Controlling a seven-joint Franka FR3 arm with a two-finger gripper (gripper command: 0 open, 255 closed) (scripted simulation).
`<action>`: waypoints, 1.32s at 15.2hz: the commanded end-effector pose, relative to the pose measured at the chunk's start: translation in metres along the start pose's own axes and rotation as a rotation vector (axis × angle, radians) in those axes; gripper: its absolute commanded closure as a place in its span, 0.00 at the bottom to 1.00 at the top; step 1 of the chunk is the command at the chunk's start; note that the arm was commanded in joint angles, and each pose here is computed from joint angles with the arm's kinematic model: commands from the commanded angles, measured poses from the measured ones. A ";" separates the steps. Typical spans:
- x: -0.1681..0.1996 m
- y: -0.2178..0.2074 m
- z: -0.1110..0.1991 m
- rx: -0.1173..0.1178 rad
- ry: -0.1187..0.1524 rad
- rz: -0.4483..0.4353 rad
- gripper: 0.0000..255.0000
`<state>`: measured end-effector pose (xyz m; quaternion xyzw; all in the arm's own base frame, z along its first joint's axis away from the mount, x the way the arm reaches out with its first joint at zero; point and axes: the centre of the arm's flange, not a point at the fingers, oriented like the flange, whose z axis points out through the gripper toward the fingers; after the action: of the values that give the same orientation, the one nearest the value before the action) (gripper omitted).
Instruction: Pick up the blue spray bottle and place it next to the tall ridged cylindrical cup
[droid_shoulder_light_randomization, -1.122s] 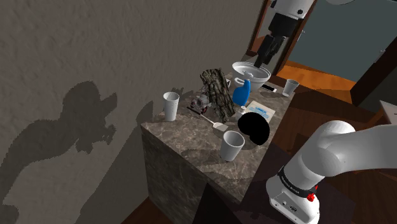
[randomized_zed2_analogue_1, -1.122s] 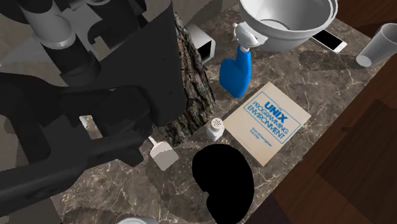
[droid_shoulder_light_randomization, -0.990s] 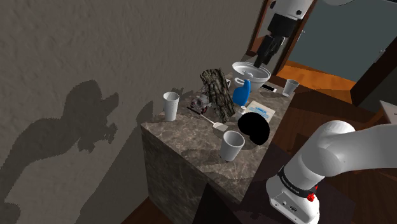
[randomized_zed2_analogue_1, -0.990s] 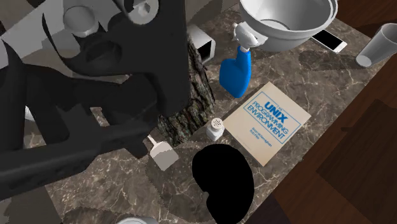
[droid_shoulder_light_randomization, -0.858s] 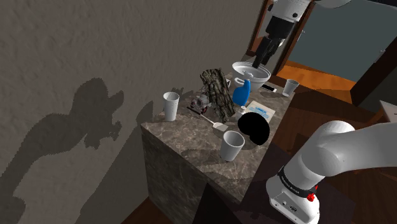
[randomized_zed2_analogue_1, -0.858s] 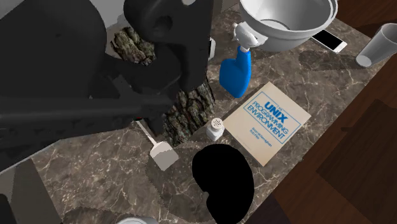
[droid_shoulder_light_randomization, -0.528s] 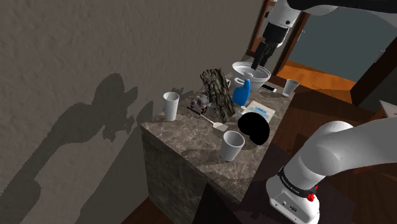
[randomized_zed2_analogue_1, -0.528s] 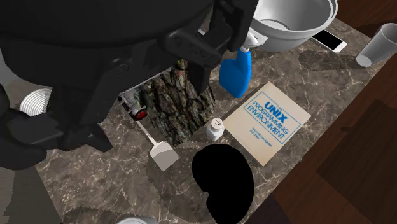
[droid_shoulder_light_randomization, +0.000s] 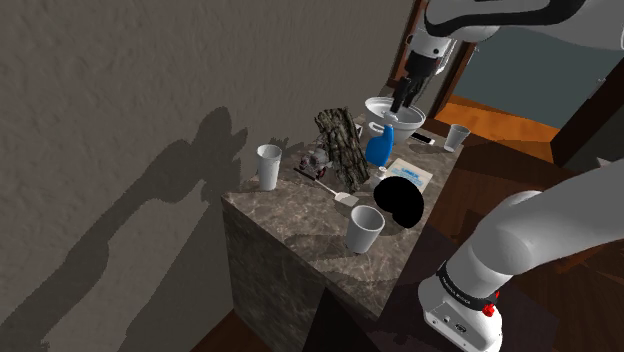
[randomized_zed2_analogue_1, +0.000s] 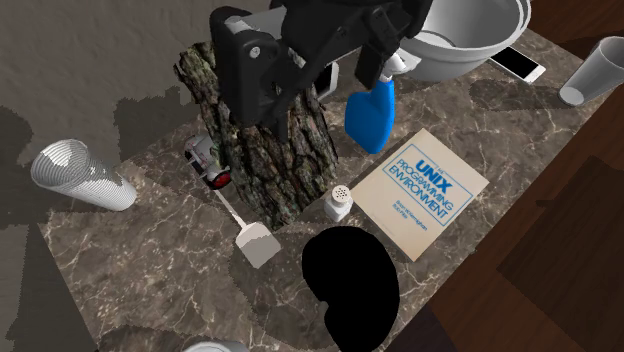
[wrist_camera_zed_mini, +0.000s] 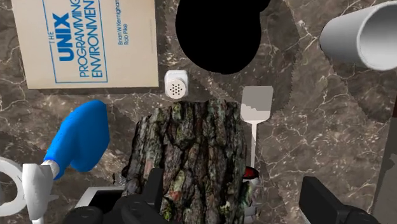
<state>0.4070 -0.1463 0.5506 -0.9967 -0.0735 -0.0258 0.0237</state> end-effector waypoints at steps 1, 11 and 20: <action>0.011 0.019 0.012 -0.008 -0.005 0.001 0.00; 0.058 0.128 0.064 -0.040 -0.030 0.008 0.00; 0.079 0.184 0.109 -0.056 -0.042 0.011 0.00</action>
<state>0.5172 -0.3093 0.4421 -0.9977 -0.0674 -0.0066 -0.0052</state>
